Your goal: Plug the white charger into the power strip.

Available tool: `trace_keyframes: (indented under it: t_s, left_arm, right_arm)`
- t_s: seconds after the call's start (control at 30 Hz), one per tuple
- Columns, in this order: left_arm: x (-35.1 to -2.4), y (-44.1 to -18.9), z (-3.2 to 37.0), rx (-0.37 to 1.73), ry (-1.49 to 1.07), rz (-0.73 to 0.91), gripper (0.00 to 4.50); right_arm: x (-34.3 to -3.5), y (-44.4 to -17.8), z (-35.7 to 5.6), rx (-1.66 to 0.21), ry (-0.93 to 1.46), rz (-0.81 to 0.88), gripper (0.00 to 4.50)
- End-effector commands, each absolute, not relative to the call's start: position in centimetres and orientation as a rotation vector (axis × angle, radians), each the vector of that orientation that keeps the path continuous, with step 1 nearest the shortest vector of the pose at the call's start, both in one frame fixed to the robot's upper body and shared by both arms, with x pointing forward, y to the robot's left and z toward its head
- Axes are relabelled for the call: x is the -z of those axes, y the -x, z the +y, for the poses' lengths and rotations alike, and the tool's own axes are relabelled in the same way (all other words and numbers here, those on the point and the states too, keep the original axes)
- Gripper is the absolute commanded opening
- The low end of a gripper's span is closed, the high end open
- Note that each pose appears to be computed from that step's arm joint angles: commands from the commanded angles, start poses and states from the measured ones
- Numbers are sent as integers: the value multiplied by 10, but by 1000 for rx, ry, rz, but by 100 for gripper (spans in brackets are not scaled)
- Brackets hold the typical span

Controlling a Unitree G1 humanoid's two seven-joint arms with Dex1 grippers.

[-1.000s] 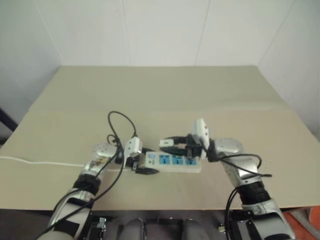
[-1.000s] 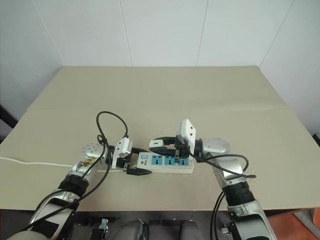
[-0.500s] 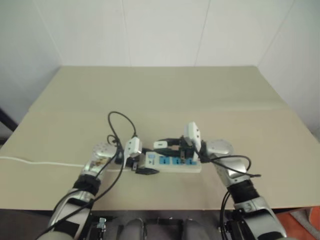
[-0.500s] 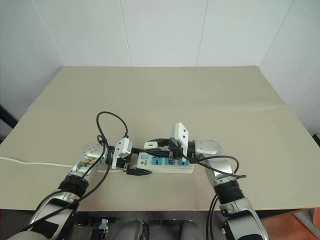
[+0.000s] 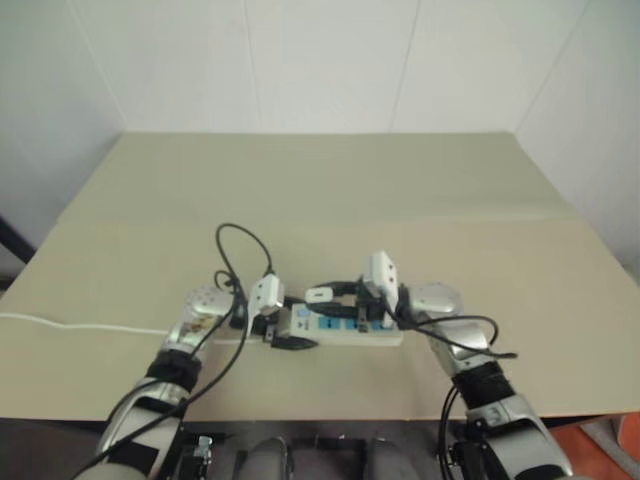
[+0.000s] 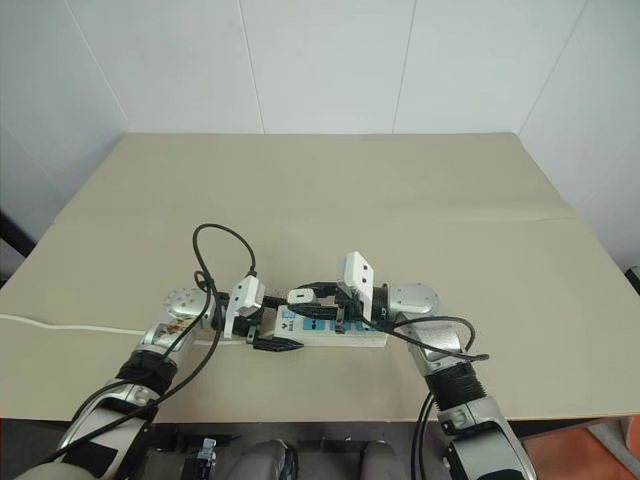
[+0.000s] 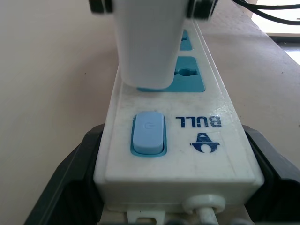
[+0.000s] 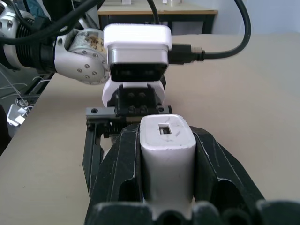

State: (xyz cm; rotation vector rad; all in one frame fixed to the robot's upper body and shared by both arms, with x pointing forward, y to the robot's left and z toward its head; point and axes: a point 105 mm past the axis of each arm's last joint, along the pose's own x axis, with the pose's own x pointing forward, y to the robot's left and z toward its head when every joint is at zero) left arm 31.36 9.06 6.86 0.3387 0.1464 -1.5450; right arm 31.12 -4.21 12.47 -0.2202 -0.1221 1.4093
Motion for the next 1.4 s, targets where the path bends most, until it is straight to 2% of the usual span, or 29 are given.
trace_keyframes:
  t_s: [0.03,0.27,0.6,0.97,1.1,1.4]
  left_arm:
    - [-51,-304,90,1586,-347,238,332]
    - [-52,-304,91,1584,-350,239,332]
    - [-50,-302,97,1571,-349,251,332]
    - [-52,-305,100,1562,-360,256,332]
    - [-53,-306,101,1561,-362,257,332]
    - [-53,-306,101,1559,-361,255,332]
  right_arm:
    - [-120,-316,-56,-1376,247,-101,111]
    - [-116,-318,-65,-1361,250,-83,111]
    - [-81,-316,-100,-1292,270,64,111]
    - [-63,-312,-119,-1281,301,162,111]
    - [-62,-311,-118,-1289,307,171,111]
    - [-59,-310,-81,-1392,330,174,111]
